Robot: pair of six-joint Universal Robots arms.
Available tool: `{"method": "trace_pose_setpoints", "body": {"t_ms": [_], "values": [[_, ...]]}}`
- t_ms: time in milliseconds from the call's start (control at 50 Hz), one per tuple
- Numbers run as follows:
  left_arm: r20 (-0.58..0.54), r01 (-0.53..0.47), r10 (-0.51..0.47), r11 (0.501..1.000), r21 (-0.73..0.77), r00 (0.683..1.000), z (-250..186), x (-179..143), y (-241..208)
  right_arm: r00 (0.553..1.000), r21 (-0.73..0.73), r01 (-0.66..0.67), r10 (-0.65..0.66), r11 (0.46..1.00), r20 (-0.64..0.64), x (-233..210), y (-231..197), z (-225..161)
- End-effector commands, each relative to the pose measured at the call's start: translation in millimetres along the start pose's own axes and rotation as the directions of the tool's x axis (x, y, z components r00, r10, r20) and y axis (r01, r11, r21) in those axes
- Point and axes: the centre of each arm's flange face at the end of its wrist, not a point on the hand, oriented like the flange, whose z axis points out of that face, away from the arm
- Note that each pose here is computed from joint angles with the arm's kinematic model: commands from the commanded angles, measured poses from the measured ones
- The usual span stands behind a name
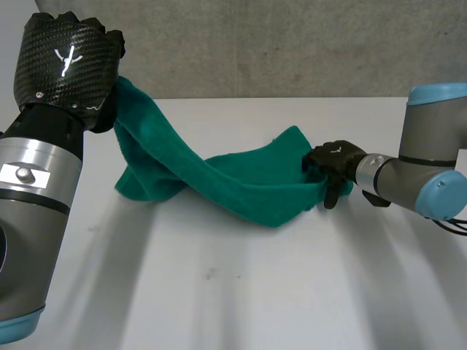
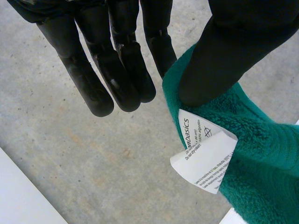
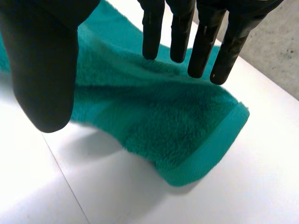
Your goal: Fold the towel.
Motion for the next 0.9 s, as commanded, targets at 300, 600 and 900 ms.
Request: {"method": "trace_pose_setpoints", "body": {"t_ms": [300, 600, 900], "values": [[0.036, 0.006, -0.005, 1.0, -0.021, 0.999, 5.9, -10.3, 9.2, 0.96, 0.176, -0.027, 0.074, 0.984, -0.271, 44.1, -27.9, -18.2], [0.082, -0.01, 0.021, 0.992, -0.123, 0.996, 10.7, -27.4, 41.2, 0.944, -0.013, 0.203, -0.199, 0.979, -0.264, 24.9, -78.2, -145.4], [-0.07, 0.101, -0.167, 0.824, -0.558, 0.983, -3.6, 15.3, 160.4, 0.97, -0.308, 0.23, -0.242, 0.923, -0.003, -2.7, 6.7, -98.7]]}}
